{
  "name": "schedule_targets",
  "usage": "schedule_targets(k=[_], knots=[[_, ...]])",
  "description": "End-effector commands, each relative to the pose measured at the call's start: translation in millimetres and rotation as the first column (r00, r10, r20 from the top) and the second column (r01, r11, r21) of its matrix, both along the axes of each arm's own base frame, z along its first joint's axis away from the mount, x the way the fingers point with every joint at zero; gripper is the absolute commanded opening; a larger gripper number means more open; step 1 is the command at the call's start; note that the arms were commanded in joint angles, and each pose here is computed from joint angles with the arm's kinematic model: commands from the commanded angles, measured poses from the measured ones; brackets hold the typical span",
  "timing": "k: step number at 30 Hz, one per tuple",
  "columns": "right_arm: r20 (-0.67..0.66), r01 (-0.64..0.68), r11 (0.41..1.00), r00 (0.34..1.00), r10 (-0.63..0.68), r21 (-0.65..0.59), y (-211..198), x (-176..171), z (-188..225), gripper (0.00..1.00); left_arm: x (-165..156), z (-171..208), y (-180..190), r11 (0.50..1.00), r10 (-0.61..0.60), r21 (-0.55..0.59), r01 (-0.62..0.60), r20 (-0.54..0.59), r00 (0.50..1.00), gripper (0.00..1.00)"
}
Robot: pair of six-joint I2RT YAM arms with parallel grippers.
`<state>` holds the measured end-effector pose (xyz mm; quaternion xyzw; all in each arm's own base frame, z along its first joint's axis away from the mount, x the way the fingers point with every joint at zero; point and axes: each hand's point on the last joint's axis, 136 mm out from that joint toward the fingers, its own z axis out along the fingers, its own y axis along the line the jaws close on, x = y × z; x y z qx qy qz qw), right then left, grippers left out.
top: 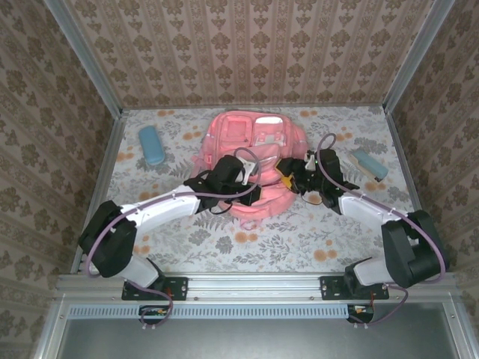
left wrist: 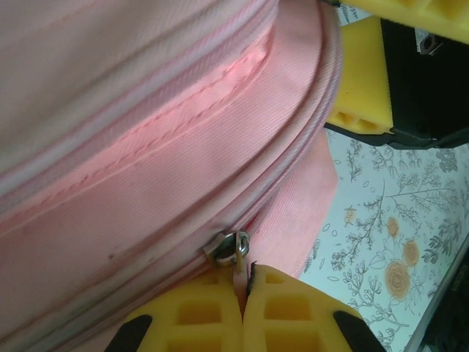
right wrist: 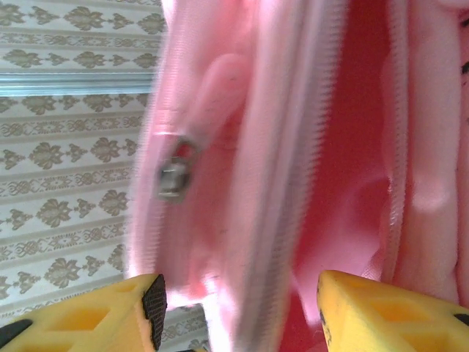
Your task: Pack the student bag
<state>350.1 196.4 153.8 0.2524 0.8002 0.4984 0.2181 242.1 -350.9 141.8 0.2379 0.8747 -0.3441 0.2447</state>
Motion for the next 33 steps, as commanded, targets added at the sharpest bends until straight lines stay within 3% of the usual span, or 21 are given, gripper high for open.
schedule_targets(k=[1,4,8,13,16,21,26,33], knots=[[0.046,0.024,0.999,0.999,-0.026,0.049,2.5,-4.3,21.4,0.55,4.2,41.4,-29.5,0.989,-0.072,-0.119,0.084,0.097,0.993,0.00],[0.044,0.053,0.998,0.998,-0.054,0.032,-1.2,-7.5,22.3,0.51,5.6,41.9,-33.1,0.988,-0.071,-0.127,0.083,0.097,0.993,0.00],[0.026,0.014,0.999,1.000,-0.015,0.035,11.7,-9.7,20.7,0.61,4.7,39.2,-36.4,0.988,-0.079,-0.128,0.090,0.091,0.993,0.00],[-0.001,-0.021,0.999,1.000,0.021,0.043,29.0,-4.9,14.5,0.59,4.3,37.7,-37.1,0.988,-0.083,-0.121,0.094,0.089,0.993,0.00],[0.010,-0.028,0.999,1.000,0.027,0.023,30.9,2.1,10.9,0.47,5.0,32.8,-30.9,0.993,-0.070,-0.091,0.078,0.087,0.994,0.00],[0.037,-0.009,0.999,0.999,0.011,-0.038,13.2,11.2,12.9,0.16,6.2,18.5,-2.4,1.000,-0.026,0.011,0.025,0.087,0.996,0.00],[0.073,0.031,0.998,0.997,-0.027,-0.062,-17.5,11.7,24.5,0.09,7.6,3.1,42.9,0.995,0.049,0.078,-0.055,0.069,0.996,0.00],[0.117,0.035,0.999,0.993,-0.030,-0.037,-39.7,15.8,41.1,0.08,19.5,-2.6,81.7,0.986,0.129,0.091,-0.138,0.094,0.987,0.00]])
